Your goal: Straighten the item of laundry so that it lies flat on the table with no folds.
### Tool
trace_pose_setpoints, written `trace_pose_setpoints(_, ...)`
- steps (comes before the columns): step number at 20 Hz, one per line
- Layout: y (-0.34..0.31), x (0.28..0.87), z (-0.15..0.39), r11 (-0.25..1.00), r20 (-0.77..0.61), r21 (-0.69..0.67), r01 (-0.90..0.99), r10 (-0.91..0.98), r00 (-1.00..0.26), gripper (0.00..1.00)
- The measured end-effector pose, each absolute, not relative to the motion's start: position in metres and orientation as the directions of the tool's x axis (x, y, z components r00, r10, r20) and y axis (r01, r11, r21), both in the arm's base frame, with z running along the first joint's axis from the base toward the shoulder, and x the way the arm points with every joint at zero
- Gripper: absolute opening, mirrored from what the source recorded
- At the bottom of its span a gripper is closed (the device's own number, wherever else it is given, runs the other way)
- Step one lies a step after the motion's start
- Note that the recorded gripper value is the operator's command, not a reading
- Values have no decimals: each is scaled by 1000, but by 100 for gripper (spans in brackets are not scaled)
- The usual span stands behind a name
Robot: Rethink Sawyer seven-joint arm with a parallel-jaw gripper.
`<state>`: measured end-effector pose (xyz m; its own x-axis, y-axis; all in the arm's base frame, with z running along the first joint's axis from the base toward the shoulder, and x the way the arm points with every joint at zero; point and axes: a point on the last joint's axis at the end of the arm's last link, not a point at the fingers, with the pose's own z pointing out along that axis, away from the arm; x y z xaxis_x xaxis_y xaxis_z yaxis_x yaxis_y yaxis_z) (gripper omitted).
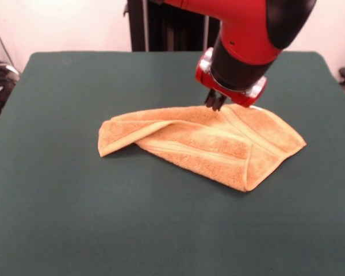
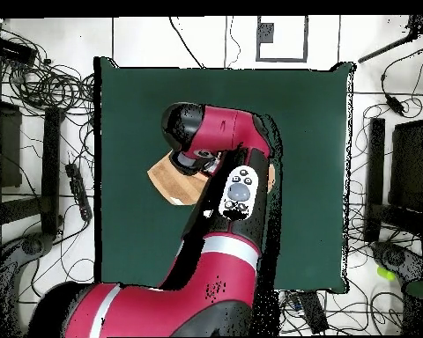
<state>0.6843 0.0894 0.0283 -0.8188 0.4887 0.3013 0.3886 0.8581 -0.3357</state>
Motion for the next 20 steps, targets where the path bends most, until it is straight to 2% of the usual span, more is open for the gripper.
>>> trace_pose_setpoints(8,93,683,22,863,295,-327,386,481,-825,0)
trace_pose_setpoints(20,93,685,-3,872,215,-289,394,461,-861,0)
